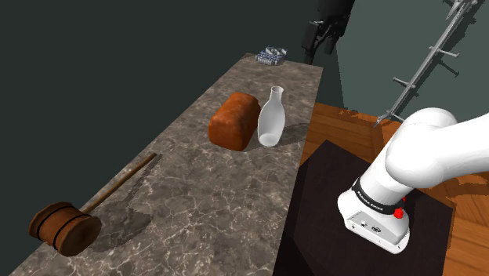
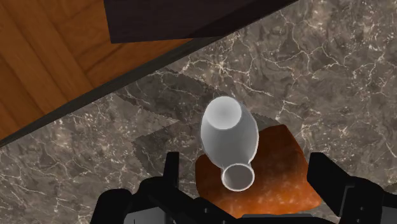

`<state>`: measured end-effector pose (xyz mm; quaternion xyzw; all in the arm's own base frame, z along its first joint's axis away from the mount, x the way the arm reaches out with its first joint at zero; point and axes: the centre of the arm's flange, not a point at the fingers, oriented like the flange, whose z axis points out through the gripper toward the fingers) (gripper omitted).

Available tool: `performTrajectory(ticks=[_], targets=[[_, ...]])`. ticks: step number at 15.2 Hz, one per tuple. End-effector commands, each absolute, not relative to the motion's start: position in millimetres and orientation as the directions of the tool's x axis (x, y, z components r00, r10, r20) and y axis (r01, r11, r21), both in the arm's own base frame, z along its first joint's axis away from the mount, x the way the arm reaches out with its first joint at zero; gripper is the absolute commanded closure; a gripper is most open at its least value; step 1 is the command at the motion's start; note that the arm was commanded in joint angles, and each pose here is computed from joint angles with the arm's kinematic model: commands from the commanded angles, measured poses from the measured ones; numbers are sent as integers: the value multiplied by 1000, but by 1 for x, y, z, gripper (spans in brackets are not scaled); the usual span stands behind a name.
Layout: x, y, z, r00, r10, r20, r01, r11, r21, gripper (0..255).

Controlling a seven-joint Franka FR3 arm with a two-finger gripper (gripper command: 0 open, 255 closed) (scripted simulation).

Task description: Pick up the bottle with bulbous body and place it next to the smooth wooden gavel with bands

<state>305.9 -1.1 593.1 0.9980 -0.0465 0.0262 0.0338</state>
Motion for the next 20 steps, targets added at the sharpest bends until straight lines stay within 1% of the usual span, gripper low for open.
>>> performTrajectory(ticks=[1,12,20], targets=[[306,-1,593,994,-91,55,-95,-993,65,0],[369,0,470,981,-132,140,-130,-991,-20,0],[379,0,426,980,-134,145,-132,-991,-25,0]])
